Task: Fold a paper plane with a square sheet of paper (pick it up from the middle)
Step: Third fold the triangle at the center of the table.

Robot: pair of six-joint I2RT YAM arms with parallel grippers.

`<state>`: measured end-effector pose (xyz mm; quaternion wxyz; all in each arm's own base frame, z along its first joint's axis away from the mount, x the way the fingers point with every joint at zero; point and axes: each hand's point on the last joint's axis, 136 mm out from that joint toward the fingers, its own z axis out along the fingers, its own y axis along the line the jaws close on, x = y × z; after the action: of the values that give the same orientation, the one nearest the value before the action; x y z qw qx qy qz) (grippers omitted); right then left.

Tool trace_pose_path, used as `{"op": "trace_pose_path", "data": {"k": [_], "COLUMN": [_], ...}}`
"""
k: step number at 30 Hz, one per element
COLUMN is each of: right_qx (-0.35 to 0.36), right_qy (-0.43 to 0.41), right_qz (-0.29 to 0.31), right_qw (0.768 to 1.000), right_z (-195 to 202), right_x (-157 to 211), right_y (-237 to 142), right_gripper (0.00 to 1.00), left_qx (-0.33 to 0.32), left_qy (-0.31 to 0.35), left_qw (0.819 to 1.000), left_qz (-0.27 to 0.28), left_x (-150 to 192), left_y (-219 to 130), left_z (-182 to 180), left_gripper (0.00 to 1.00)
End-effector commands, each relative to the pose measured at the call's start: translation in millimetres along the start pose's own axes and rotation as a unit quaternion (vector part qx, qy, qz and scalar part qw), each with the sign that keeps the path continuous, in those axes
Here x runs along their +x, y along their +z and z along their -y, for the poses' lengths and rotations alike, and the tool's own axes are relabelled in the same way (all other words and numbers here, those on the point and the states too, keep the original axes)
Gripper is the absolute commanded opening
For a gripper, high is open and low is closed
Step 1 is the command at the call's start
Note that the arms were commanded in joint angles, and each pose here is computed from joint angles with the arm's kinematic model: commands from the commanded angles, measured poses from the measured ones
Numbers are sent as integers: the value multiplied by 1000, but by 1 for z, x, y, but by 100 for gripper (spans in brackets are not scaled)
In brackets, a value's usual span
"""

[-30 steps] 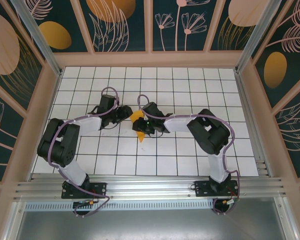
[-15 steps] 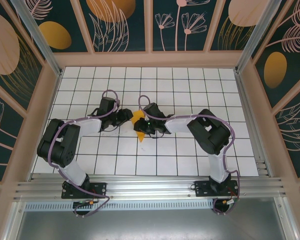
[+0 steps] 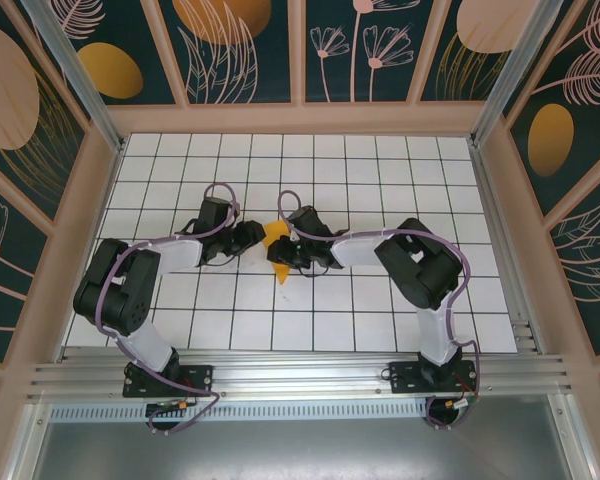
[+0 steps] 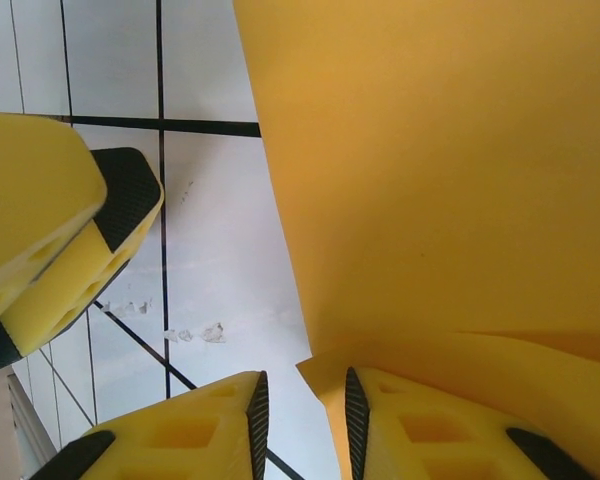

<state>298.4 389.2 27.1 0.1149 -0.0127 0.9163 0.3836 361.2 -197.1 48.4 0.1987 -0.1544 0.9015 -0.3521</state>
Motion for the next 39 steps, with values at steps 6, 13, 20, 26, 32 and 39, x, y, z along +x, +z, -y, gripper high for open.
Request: {"op": "trace_pose_path", "data": {"k": [6,13,20,26,32,39], "right_qx": [38,48,56,60,60,63], "right_qy": [10,14,20,25,25,26], "right_qz": [-11,-12,-18,-19,-19,-18], "right_qw": [999,999,998,998,998,998], "right_z": [27,31,34,37,36,37], "right_x": [11,11,12,12,11,11], "right_y": [0,1,5,6,7,6], "right_gripper": [8,0,0,0,0,0], "left_qx": [19,33,67,62,76,57], "left_qy": [-1,1,0,0,0,1], "left_qw": [1000,999,997,996,994,995], "left_qz": [6,-3,-38,-59,-75,-82], "left_x": [-1,5,27,45,52,57], "left_y": [-8,-10,-9,-5,1,6], "left_z": [7,11,19,13,18,9], "left_gripper": [43,38,15,0,0,0]}}
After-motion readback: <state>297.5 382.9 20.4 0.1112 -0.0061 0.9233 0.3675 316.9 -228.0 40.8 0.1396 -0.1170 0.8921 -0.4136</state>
